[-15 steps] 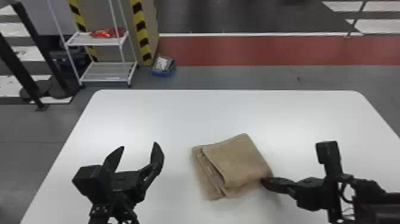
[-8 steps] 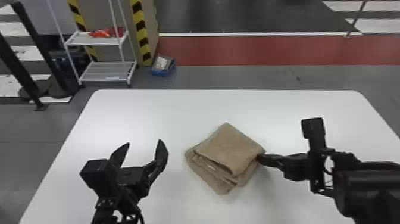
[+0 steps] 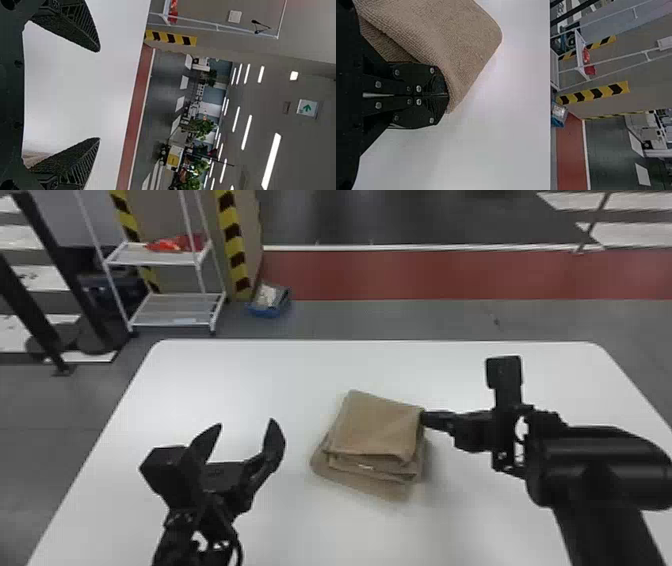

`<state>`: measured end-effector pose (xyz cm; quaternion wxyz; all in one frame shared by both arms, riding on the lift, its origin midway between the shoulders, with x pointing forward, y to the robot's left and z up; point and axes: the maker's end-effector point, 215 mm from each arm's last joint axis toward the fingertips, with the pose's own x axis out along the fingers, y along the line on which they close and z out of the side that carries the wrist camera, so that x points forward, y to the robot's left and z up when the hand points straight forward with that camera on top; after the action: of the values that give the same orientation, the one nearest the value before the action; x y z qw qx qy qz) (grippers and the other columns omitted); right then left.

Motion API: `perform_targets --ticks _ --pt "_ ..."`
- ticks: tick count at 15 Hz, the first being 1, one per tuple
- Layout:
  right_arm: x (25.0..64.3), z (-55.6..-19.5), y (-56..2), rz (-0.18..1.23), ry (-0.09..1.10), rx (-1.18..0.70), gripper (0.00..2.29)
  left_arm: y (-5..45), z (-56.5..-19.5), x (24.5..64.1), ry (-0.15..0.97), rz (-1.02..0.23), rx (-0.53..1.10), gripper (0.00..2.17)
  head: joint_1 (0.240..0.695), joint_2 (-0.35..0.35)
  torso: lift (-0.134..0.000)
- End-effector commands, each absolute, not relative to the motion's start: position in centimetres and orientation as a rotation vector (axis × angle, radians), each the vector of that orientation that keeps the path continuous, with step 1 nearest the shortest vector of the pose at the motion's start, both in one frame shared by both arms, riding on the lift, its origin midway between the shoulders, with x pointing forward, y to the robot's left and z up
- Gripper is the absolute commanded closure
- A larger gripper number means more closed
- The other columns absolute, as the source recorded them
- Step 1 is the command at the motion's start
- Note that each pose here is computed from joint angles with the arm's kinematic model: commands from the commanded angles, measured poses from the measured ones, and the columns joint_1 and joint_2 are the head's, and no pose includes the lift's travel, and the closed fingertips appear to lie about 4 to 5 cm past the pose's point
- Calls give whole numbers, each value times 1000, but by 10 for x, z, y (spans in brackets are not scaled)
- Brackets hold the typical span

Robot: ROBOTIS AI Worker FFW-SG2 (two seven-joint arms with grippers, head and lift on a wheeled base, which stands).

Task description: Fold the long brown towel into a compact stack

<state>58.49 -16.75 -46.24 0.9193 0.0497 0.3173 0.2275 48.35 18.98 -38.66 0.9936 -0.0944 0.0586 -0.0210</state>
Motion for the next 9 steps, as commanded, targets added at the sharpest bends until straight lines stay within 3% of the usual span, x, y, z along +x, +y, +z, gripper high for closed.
perform_targets --ticks 1,9 --pt "598 -462 -163 470 630 108 2017 184 -389 489 125 -58 -192 80 695 23 -91" --pt "636 -441 -150 477 522 69 2017 167 -388 505 127 -100 -190 80 695 13 -91"
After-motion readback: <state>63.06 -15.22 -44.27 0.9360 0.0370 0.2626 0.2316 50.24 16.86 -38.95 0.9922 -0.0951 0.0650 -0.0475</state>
